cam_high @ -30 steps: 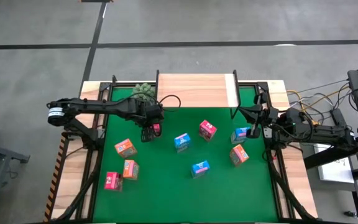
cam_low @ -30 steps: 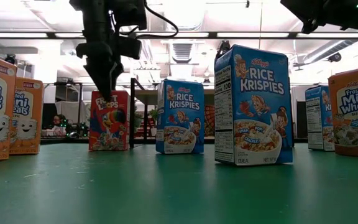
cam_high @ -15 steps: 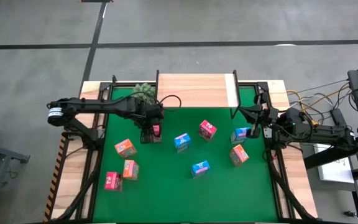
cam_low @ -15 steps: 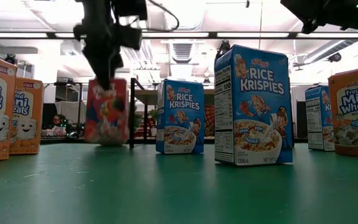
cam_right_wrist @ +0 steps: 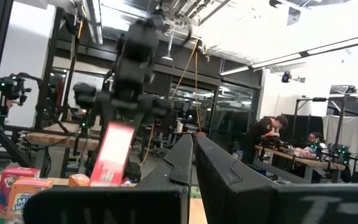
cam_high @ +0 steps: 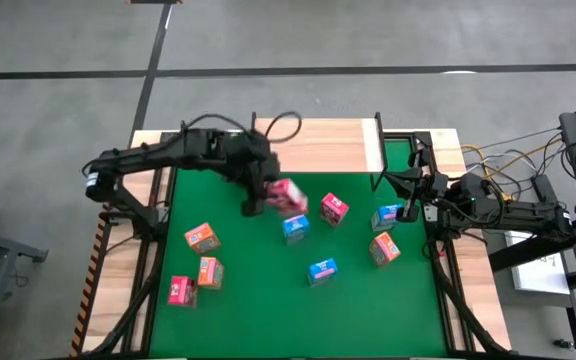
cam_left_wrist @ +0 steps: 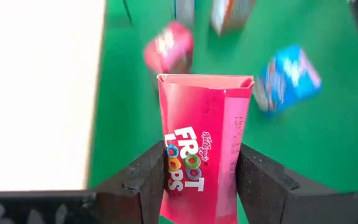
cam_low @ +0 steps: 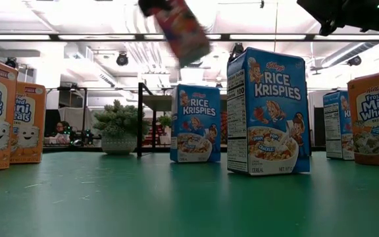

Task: Stack cereal on shelf
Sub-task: Put the top center red cereal box on the shelf

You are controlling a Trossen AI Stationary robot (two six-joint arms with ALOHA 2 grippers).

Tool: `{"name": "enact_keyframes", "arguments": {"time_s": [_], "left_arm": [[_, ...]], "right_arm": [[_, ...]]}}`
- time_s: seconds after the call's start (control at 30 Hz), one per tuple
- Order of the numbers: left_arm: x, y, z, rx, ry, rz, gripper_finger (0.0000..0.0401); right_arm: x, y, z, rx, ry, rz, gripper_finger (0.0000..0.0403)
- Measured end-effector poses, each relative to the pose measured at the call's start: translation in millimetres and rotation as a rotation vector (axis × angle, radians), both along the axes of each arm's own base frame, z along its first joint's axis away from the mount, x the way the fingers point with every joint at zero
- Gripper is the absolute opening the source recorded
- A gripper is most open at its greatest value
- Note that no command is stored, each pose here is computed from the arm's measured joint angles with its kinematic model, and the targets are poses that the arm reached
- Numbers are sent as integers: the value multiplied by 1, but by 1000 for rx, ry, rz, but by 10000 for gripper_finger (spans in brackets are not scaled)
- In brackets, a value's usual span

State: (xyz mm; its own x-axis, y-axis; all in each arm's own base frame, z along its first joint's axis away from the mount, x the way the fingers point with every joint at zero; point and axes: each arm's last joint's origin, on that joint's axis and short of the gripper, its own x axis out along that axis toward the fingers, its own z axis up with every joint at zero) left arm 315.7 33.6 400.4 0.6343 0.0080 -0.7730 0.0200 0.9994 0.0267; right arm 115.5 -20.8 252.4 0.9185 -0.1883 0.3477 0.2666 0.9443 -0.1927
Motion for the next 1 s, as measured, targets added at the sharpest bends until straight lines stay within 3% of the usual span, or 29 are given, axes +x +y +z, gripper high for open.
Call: {"name": "enact_keyframes", "arguments": {"time_s": [0.17,0.3,0.43,0.67,1.0], "left_arm": [[21,17,30,96,-50,-59,155],[29,43,45,171,-20,-23,155],[33,78,31,228,18,19,155],[19,136,3,222,129,153,155],[4,182,-4,238,164,239,155]], "right_arm": [[0,0,4,5,-4,2,9],[1,0,3,15,38,3,9],[1,0,5,16,45,2,9],[2,-1,4,25,77,-7,9],[4,-5,-3,92,142,-149,9]]}}
